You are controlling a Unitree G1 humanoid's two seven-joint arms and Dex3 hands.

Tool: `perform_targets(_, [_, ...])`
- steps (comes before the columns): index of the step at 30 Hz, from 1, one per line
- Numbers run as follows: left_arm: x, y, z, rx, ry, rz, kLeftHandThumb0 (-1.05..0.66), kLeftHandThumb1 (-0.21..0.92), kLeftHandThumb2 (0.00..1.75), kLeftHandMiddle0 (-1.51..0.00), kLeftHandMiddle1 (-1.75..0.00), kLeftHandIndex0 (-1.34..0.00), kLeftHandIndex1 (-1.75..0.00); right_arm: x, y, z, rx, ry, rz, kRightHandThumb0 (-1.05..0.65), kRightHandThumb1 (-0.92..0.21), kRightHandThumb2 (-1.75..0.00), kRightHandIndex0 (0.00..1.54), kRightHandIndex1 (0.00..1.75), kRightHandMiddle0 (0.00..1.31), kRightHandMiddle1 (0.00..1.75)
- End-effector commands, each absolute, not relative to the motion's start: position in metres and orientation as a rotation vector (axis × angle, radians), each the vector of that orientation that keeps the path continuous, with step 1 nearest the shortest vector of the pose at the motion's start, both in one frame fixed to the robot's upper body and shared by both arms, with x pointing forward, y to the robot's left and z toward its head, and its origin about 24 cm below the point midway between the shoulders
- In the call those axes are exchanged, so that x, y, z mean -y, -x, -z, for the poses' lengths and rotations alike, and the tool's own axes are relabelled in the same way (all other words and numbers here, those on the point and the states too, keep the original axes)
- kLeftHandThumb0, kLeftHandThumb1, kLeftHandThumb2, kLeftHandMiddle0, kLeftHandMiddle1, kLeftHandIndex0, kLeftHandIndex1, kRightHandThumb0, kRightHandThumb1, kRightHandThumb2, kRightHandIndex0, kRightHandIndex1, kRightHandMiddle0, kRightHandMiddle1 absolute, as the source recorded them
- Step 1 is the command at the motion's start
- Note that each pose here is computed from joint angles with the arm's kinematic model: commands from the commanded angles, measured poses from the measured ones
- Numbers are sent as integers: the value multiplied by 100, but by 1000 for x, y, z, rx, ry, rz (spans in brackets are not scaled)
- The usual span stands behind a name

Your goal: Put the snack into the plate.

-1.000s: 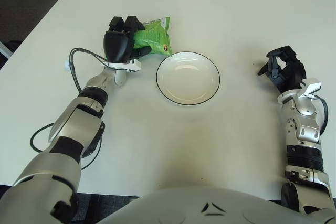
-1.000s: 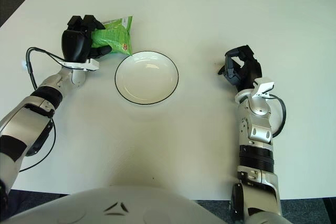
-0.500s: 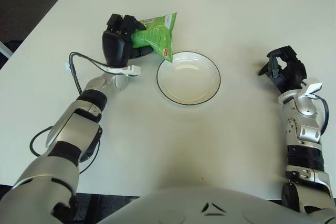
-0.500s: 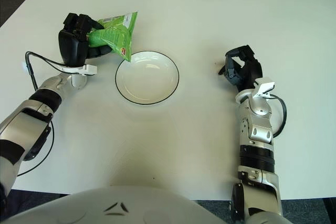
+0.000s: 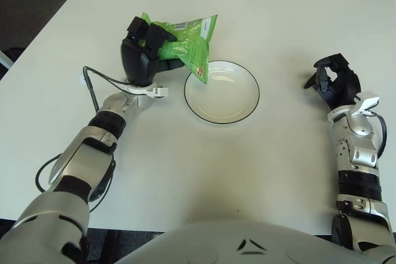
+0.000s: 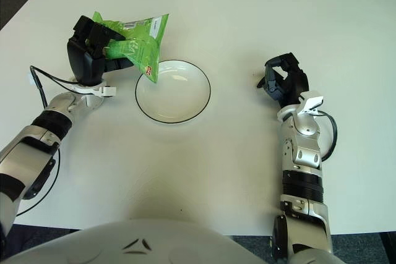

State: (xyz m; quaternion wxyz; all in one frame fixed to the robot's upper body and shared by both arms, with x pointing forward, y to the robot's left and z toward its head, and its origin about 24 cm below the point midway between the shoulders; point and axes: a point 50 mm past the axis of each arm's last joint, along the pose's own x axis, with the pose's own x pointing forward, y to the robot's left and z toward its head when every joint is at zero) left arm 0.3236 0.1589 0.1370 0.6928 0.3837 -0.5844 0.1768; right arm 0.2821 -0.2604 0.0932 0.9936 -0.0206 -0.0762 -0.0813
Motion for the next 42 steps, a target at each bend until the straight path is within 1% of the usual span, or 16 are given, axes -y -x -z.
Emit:
perform_targets(1, [-168,-322,-153,1385,-870,-449,17,48,88,-93,-175,-72,-175,264,-265,-42,-71,7,194,-37,-76,-70,72,171,34,170])
perform_targets(6, [-164,-317,-161,1440,-859,-458,12,49,88,-94,-175,-74,-175,265,-265,-41,-72,9,194,-37,-76,-69,72,170,34,170])
perform_targets(12, [-160,-311,-165,1500,-802,-362,7,49,87,-95,-175,-77,-175,265,-266,-41,-74,12,195,-37,-76,-69,73,170,34,170])
perform_targets(19, [-153,-308,-169,1568,-758,-232,3,50,87,-96,-175,-76,-175,266,-267,-41,-75,16,192,-37,-76,-69,73,169,35,169])
perform_targets(21, [-152,-307,-169,1584,-756,-204,2,52,85,-94,-175,-75,-175,266,-267,-40,-76,18,191,-37,-76,-69,73,169,35,169])
perform_targets(22, [-151,-307,-169,1591,-756,-193,0,56,79,-92,-175,-73,-175,266,-268,-40,-77,18,190,-37,-76,-69,73,169,35,169])
perform_targets(27, [-142,-312,-172,1642,-773,-202,-2,60,78,-90,-175,-72,-175,264,-267,-41,-78,30,182,-37,-76,-68,74,167,35,168])
perform_targets(35, [-133,-314,-173,1690,-815,-182,-2,61,79,-90,-175,-70,-175,263,-268,-42,-79,40,179,-37,-77,-67,75,166,35,168])
perform_targets(39, [-96,-307,-169,1685,-773,-111,-1,60,80,-93,-175,-69,-175,263,-268,-43,-80,43,178,-37,-77,-66,75,166,36,168])
perform_targets(42, [-87,-306,-166,1684,-755,-96,-1,59,82,-95,-175,-69,-175,262,-268,-43,-80,45,178,-37,-78,-63,75,164,36,166])
